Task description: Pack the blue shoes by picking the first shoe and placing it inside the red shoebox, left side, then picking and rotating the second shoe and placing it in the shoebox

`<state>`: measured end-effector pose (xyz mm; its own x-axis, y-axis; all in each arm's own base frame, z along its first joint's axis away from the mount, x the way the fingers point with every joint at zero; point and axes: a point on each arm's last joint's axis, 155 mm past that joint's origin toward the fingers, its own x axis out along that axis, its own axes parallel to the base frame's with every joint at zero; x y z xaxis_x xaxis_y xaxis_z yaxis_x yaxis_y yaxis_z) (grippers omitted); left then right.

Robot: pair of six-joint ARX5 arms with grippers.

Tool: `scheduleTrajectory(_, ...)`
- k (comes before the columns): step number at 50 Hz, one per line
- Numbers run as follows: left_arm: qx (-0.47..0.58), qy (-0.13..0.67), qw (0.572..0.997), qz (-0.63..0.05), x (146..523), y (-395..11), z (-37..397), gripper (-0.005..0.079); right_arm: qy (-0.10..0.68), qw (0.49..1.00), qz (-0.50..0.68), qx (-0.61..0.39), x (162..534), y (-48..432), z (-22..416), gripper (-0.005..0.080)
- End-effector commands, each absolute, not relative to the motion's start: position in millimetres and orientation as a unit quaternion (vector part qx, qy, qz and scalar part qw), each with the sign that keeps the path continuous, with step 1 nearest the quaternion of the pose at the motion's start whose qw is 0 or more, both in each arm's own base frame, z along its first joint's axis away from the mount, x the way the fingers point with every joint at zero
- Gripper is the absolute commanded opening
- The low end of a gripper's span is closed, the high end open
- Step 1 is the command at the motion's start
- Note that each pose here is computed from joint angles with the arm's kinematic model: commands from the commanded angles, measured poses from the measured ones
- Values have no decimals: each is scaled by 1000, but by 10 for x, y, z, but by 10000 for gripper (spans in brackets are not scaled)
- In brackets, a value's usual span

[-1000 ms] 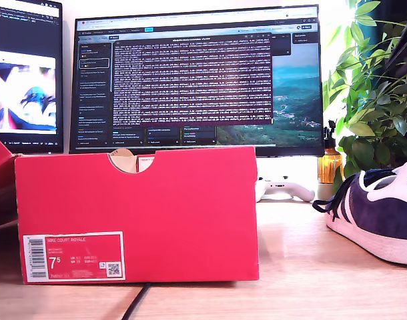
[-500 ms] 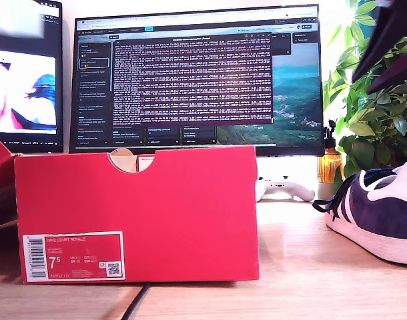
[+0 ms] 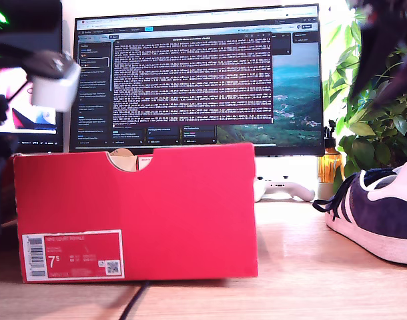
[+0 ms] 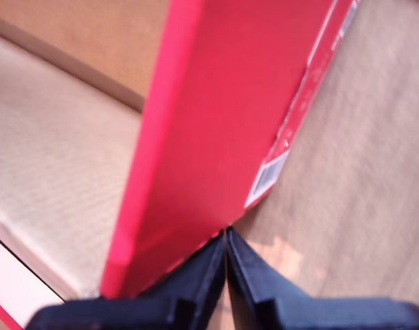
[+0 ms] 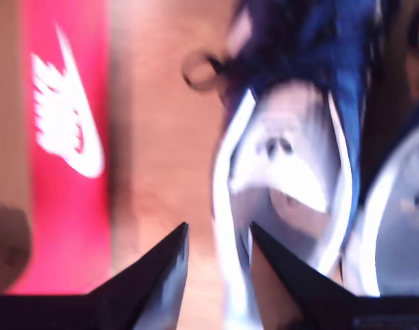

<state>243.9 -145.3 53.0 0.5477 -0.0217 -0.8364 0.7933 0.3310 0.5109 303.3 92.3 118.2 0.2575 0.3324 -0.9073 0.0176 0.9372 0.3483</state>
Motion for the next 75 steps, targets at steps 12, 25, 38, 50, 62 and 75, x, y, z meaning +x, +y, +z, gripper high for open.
scheduleTrajectory(12, 496, 381, 729, -280, 2455, -1499, 528, -19, 648, 743, 132, 104, 2885, 1205, 938, 272)
scheduleTrajectory(25, 497, 384, 726, -281, 2441, -1486, 519, -19, 705, 702, 100, 34, 2832, 1147, 393, 272)
scheduleTrajectory(38, 497, 384, 726, -281, 2438, -1489, 518, -19, 710, 698, 91, 6, 2868, 1061, 359, 272)
scheduleTrajectory(50, 497, 384, 725, -282, 2436, -1491, 517, -19, 703, 705, 95, 7, 2928, 1083, 399, 60)
scheduleTrajectory(62, 486, 390, 731, -278, 2426, -1489, 510, -19, 665, 738, 110, 20, 3209, 1227, 576, -13)
scheduleTrajectory(75, 487, 389, 731, -278, 2428, -1488, 511, -19, 624, 766, 156, 7, 3407, 1641, 1304, -13)
